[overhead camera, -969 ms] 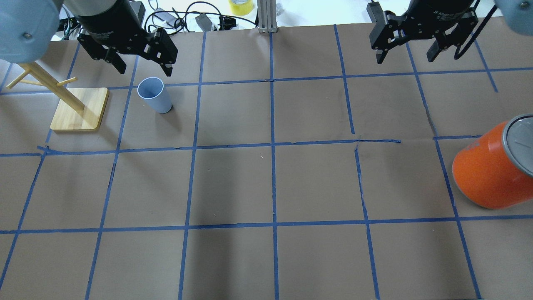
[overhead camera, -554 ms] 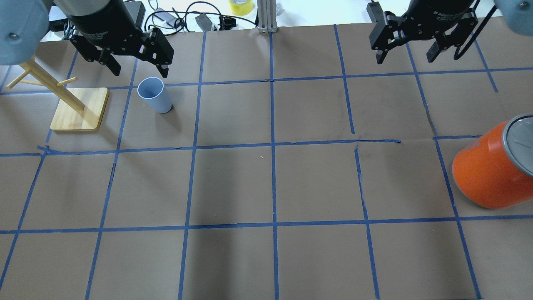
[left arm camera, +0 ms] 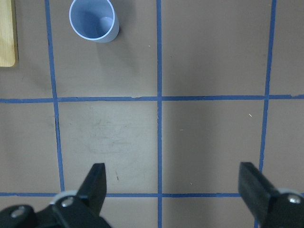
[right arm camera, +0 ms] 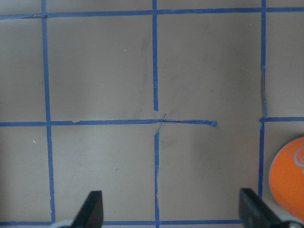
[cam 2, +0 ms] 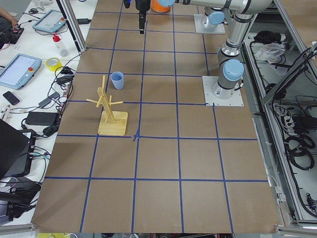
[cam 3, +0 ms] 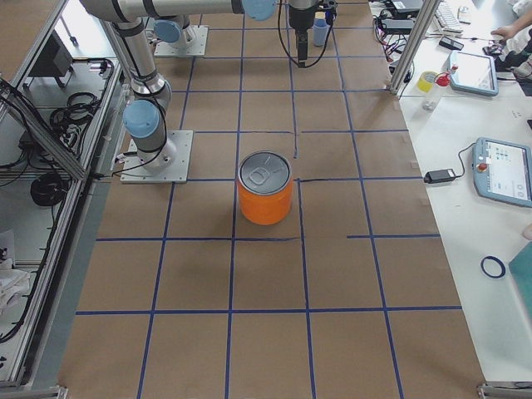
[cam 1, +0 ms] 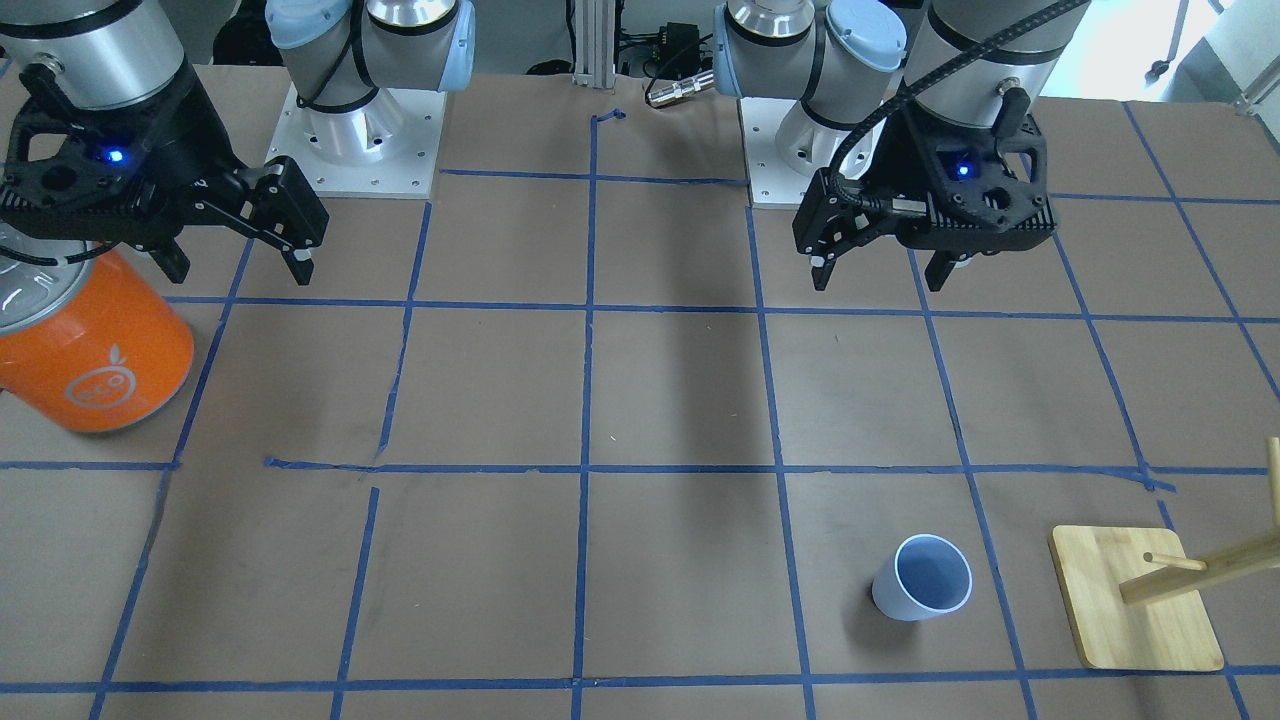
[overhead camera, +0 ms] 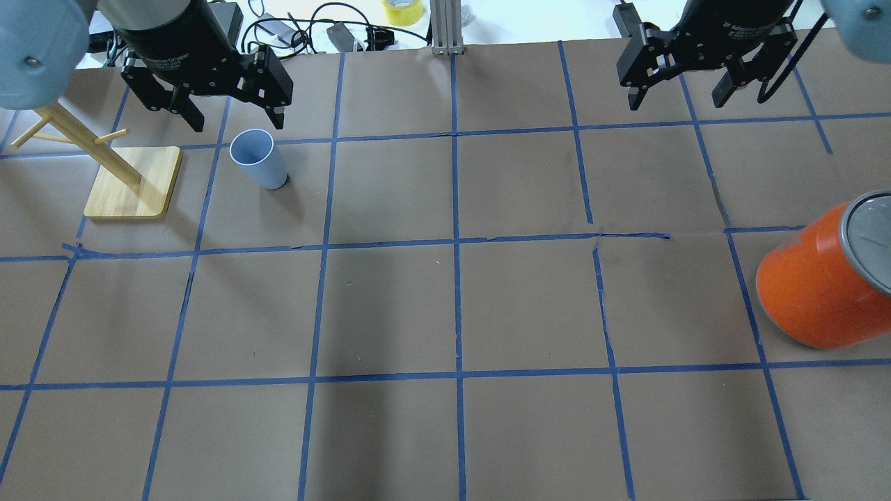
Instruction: Flip cup
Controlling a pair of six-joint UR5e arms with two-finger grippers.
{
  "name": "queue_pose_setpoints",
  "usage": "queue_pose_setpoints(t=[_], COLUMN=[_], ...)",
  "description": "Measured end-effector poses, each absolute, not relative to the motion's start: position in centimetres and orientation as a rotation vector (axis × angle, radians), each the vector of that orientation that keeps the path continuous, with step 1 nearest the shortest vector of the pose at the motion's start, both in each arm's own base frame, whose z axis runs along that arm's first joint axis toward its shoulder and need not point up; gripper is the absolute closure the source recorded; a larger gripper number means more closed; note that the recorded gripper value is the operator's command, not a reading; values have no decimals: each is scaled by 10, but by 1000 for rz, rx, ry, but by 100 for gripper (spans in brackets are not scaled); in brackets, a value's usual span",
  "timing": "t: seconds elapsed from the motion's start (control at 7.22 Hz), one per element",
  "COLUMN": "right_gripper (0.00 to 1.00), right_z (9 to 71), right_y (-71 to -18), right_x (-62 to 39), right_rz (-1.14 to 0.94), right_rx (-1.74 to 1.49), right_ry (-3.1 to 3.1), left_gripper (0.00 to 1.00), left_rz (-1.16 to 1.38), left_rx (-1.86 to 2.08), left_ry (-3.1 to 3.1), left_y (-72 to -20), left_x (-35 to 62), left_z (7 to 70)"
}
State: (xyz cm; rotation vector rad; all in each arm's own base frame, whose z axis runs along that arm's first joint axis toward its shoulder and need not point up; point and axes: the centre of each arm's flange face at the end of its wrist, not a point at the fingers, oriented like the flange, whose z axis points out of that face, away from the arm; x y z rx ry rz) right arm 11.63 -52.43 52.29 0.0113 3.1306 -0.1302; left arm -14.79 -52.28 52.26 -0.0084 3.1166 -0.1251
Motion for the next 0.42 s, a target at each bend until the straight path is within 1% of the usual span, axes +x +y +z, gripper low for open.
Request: queue_pose_setpoints(t=[0.42], right_gripper=[0], right_z=[522], right_y=[-524], right_x=[116], right_rz=[-128], right_rx=[13], right_ry=[3131], left_gripper=[0], left_rz=[-125], left_rx=[-23], left_ry=[3117], left_y=[-521], left_x=[-148], left_z=[523])
